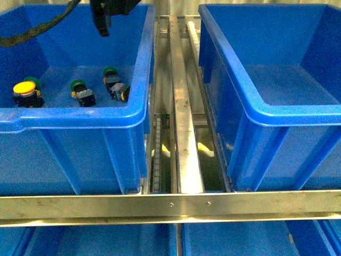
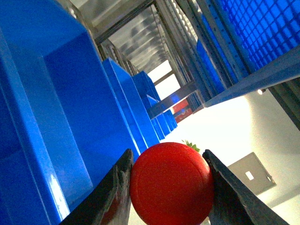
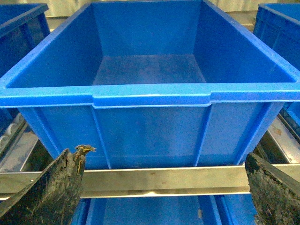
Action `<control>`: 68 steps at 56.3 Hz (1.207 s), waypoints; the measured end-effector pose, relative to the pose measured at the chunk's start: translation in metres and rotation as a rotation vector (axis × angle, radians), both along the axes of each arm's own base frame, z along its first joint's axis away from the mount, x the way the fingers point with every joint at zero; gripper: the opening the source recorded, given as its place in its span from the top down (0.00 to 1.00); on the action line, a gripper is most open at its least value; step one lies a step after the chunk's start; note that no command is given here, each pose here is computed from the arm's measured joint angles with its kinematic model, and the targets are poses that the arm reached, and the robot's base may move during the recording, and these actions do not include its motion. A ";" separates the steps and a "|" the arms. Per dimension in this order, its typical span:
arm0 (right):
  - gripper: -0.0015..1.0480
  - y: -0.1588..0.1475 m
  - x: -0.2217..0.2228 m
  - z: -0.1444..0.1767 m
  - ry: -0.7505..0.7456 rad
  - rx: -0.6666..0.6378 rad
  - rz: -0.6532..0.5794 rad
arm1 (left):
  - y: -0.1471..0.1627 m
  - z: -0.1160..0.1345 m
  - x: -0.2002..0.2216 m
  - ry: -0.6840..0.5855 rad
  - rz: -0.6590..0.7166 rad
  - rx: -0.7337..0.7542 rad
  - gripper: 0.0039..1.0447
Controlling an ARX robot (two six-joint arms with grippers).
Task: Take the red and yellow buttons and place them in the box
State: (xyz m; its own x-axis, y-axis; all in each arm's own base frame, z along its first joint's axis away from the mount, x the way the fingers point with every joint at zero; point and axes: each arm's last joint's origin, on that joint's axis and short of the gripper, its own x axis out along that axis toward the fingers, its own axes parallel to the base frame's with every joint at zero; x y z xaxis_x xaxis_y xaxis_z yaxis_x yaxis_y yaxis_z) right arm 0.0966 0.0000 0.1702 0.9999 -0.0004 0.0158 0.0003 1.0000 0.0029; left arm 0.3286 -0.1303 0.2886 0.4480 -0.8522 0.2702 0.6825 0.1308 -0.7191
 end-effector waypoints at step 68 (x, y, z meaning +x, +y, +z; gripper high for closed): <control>0.06 0.076 0.187 0.123 -0.218 1.502 0.212 | -0.037 0.018 0.028 -0.020 -0.016 -0.073 0.68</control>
State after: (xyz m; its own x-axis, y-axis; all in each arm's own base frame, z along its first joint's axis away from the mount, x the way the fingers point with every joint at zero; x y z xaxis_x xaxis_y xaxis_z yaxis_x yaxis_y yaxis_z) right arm 0.2835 0.0757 0.2934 0.9620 -0.0113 0.2728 -0.2718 0.0550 0.9608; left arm 0.3567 -0.1670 0.3061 0.4288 -0.8368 0.3404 0.6980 0.0677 -0.7129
